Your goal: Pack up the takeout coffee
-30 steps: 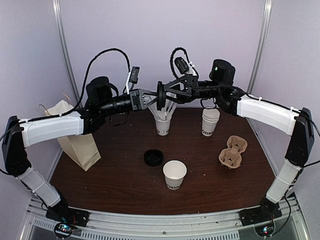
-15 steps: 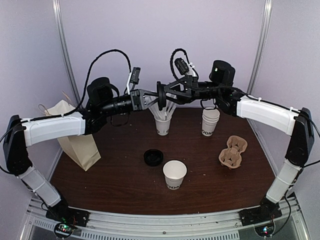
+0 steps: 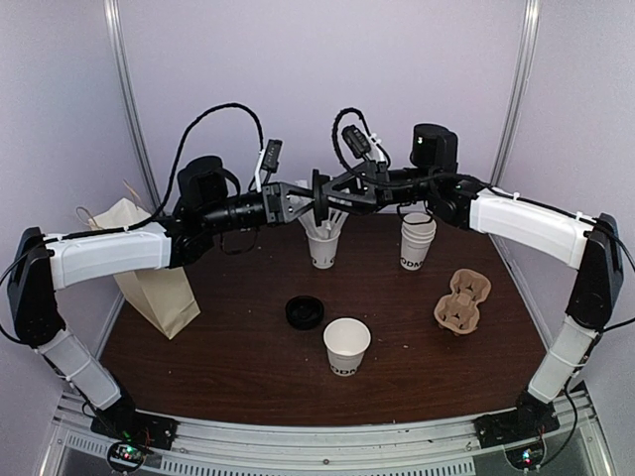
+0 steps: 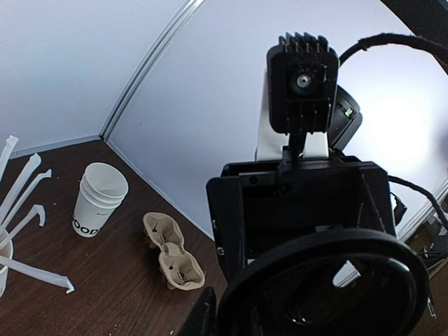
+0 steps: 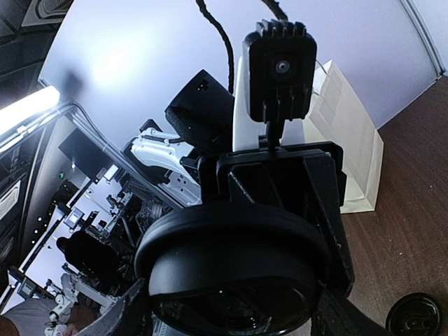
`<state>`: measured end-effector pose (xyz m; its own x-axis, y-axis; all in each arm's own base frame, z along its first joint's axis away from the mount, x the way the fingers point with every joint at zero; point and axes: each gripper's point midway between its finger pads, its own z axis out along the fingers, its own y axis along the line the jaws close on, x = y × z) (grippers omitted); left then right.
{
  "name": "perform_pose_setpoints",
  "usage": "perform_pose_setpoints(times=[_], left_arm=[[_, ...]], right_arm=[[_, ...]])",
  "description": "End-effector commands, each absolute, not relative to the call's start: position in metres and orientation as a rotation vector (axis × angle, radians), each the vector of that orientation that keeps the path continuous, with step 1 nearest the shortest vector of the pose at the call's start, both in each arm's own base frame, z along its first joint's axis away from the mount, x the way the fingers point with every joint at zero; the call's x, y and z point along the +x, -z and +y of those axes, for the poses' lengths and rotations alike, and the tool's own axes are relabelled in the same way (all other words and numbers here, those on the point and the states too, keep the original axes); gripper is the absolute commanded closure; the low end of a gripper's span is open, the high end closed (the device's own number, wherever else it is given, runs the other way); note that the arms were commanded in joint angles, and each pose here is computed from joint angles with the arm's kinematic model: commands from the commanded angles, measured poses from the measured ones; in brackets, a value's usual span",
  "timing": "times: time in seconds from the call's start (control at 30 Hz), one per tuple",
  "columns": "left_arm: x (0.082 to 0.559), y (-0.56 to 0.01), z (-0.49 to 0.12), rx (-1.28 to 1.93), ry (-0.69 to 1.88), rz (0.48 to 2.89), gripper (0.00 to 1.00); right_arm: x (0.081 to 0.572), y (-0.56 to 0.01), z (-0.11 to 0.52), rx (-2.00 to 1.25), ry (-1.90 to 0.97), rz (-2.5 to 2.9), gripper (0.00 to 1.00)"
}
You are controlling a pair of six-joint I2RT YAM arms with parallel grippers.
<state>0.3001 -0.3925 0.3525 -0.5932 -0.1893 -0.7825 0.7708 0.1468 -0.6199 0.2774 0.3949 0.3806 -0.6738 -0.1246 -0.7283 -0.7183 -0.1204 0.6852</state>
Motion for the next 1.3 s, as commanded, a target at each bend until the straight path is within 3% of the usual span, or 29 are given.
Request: perform_pose_setpoints(times=[0.0,0.13,0.3,0.7,0.9,1.27], left_arm=[[0.302,-0.354,-0.394,0.573,1.538,1.628,0.76],[0.305,-0.339,-0.388,0.564,1.454,1.695,0.57],[0.297,-0.32,-0.373,0.621,1.311,1.789,0.48],[0.281,-0.293,-0.307,0.648,0.913,1.931,0.46],[0.282,-0.289,-0.298,0.624,0.866,1.941,0.46],[0.284,-0.28,-0.292,0.596,0.846,1.949,0.46]], right_arm=[[0.267,-0.388,0.398,-0.984,-1.83,1.711,0.32],[0.264,-0.39,0.392,-1.021,-1.766,1.719,0.32],[0.266,-0.372,0.375,-1.058,-1.615,1.805,0.32],[0.242,-0.292,0.33,-1.523,-0.885,1.976,0.31],[0.225,-0.247,0.323,-1.808,-0.564,2.052,0.32],[0.209,-0.2,0.338,-2.075,-0.246,2.06,0.32]])
